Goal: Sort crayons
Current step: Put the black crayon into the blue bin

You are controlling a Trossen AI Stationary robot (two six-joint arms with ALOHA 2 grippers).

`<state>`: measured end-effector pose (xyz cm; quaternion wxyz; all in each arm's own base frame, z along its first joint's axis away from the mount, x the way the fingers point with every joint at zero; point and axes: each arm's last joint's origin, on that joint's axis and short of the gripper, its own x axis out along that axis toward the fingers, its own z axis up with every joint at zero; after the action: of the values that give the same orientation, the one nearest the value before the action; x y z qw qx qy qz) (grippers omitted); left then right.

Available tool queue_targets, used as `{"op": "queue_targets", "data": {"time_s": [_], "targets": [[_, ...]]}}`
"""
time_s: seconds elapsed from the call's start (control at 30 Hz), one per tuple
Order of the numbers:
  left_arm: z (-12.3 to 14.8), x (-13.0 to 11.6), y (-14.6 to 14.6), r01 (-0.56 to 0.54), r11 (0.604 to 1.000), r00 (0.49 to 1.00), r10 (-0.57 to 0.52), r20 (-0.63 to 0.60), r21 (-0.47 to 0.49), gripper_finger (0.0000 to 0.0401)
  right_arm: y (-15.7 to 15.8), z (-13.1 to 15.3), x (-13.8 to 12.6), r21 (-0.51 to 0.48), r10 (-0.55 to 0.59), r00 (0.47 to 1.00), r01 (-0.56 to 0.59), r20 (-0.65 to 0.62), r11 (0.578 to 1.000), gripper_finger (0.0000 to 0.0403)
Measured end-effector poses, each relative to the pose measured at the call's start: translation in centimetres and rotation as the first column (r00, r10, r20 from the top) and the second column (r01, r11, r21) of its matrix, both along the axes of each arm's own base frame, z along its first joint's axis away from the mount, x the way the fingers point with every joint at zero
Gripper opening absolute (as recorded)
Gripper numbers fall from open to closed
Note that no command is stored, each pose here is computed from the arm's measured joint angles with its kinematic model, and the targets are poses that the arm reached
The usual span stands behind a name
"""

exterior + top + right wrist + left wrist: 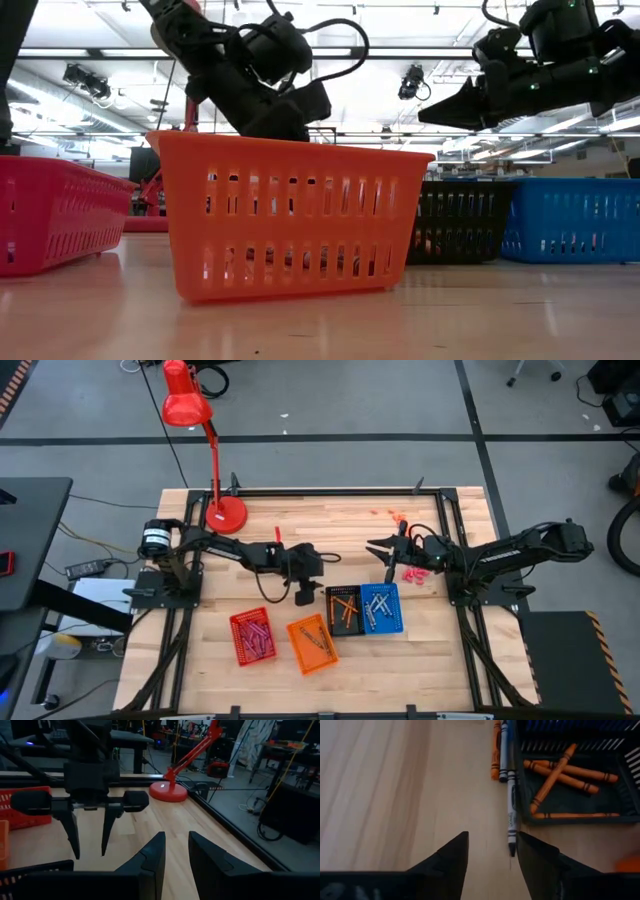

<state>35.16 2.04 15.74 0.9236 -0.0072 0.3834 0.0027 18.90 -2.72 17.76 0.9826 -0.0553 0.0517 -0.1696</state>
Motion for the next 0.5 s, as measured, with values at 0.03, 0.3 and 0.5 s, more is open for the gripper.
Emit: {"op": "queue_targets", "data": {"time_s": [0.03, 0.3, 0.5], "targets": [[0.0, 0.1, -0.1, 0.004, 1.0, 1.0, -0.004, 0.007, -0.001, 0.0178, 0.0, 0.0, 0.0, 0.004, 0.005, 1.0, -0.005, 0.0, 1.0, 0.0089], [-0.6, 0.4, -0.9, 0.036, 0.999, 0.999, -0.036, 0.007, -0.025, 0.0178, 0.2, 0.0, 0.1, 0.029, 0.053, 0.999, -0.053, 0.009, 0.998, 0.0089], [-2.2, 0.9, -1.5, 0.068, 0.998, 0.998, -0.068, -0.006, -0.015, 0.0178, 0.2, -0.1, 0.0, 0.04, 0.06, 0.998, -0.06, 0.003, 0.997, 0.0089]]}}
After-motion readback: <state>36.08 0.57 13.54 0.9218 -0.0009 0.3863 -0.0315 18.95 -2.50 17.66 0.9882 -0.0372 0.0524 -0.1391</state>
